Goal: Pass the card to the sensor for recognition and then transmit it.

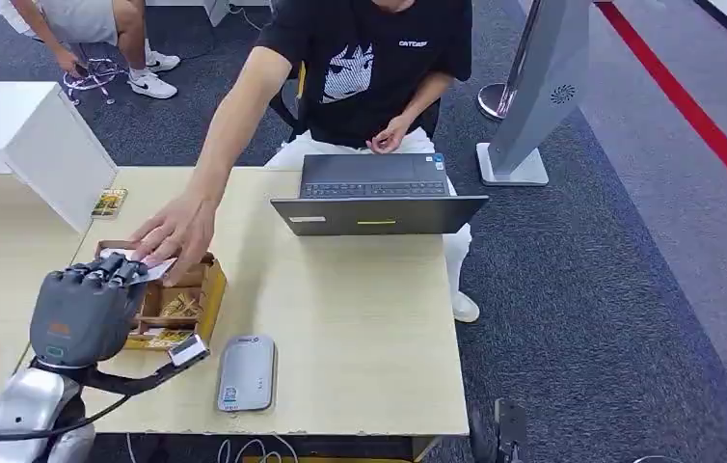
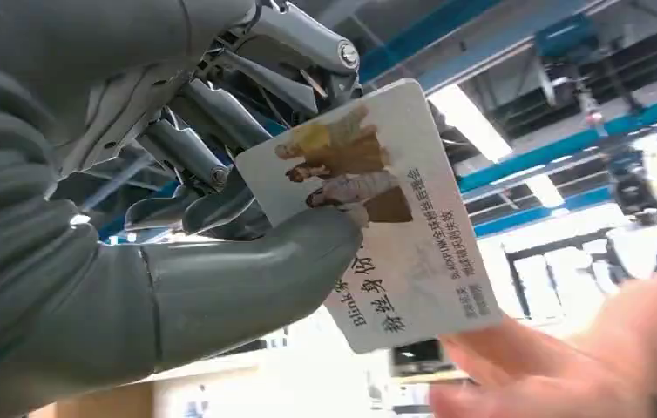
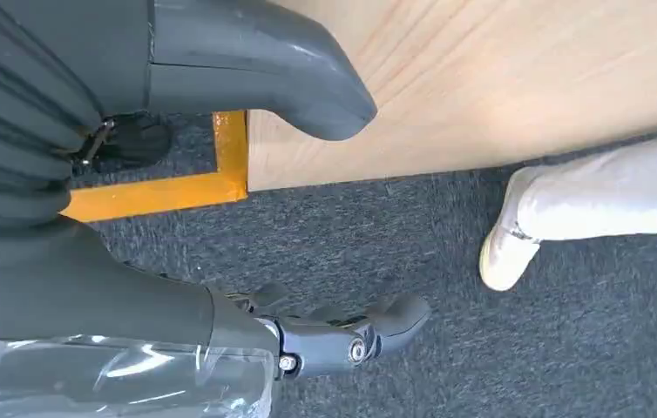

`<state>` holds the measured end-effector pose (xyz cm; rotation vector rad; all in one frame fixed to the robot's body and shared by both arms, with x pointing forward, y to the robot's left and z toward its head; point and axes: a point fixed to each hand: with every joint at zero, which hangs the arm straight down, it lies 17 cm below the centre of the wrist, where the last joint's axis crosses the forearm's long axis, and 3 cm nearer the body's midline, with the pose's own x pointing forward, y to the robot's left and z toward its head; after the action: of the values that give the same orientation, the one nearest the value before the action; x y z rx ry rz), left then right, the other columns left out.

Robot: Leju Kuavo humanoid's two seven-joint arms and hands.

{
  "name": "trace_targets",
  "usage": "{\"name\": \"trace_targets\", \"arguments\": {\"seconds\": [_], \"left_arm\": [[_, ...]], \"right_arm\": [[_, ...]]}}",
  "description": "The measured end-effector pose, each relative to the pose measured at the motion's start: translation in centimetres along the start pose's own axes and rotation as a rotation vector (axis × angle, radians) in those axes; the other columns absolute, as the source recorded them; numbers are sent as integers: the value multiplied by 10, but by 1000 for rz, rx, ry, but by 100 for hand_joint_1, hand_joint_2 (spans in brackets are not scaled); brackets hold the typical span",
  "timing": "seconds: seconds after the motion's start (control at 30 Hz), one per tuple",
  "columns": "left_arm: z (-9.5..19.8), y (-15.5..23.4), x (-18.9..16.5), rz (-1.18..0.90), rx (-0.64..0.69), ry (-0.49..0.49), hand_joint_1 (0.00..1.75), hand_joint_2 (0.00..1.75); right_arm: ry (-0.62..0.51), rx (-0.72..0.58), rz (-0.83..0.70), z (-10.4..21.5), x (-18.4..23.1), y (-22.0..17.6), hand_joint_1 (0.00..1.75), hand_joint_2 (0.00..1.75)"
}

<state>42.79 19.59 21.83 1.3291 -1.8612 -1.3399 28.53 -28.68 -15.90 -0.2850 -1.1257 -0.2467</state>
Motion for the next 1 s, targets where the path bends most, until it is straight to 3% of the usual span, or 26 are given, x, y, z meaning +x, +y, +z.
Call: {"name": "trace_targets", "arguments": {"seconds": [0.27, 1.0], "left_arm": [[-10, 12, -70, -37, 21, 108, 175, 175], [-3, 8, -98, -45, 9, 164, 175, 175]], "right_arm": [[1, 8, -7, 1, 0, 2, 0, 175], [3, 15, -7, 3, -1, 6, 0, 175]]}}
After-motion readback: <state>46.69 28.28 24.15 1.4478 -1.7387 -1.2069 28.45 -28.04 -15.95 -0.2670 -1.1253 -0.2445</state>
